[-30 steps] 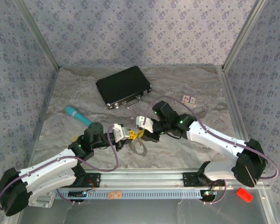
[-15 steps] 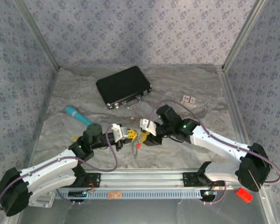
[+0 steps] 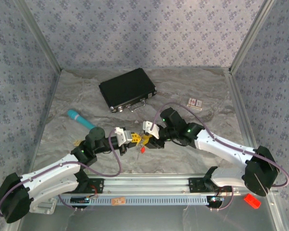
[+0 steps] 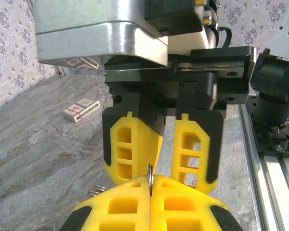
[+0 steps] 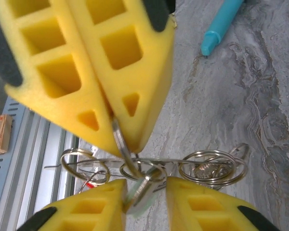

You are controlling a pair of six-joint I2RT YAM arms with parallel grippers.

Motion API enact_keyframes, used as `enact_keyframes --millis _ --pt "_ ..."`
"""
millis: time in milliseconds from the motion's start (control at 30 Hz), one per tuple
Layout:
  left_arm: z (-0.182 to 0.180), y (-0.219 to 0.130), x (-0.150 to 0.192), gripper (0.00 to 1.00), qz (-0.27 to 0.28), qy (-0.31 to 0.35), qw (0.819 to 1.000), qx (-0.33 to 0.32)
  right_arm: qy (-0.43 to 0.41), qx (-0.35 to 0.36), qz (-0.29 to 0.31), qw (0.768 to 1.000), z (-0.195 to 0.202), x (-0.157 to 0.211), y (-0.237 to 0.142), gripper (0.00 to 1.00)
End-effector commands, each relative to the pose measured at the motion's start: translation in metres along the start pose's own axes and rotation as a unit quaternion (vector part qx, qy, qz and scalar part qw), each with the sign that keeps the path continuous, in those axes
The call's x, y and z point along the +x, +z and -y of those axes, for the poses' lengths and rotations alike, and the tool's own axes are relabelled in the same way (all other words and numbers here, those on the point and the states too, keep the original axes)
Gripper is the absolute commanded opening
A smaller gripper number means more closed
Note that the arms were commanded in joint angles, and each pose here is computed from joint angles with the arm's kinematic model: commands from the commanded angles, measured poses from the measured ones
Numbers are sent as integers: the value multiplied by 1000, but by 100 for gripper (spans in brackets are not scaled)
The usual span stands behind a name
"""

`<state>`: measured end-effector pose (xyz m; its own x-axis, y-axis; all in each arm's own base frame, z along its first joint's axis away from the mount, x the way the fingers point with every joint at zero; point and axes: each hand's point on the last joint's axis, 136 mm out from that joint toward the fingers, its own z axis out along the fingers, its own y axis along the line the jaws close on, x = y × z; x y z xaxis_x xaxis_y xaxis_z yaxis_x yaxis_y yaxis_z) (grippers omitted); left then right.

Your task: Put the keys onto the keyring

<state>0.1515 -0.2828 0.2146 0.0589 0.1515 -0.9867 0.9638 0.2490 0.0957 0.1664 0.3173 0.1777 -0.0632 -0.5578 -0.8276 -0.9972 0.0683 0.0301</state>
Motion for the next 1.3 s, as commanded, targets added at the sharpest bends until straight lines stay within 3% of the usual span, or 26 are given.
enact_keyframes --millis 0,367,933,1000,1100,1233,1267 --pt "1 -3 -21 0 38 14 999 5 0 9 0 1000 4 -2 3 22" --pt "-3 -4 -15 0 23 10 1000 -6 -9 34 -3 999 9 -12 -9 0" --pt "-10 1 8 1 -34 -1 999 -19 -45 81 -7 996 13 -29 -38 0" --pt "-11 0 9 9 -36 -2 999 -23 -47 87 -10 995 14 -29 -39 0" --pt "-14 0 10 36 -38 -13 999 -35 -52 95 -14 994 16 -30 -42 0" --pt "-28 -7 11 85 -37 -22 996 -83 -59 101 -19 993 19 -33 -44 0" --pt "-34 -10 10 91 -35 -23 994 -105 -61 101 -20 993 20 -34 -43 0"
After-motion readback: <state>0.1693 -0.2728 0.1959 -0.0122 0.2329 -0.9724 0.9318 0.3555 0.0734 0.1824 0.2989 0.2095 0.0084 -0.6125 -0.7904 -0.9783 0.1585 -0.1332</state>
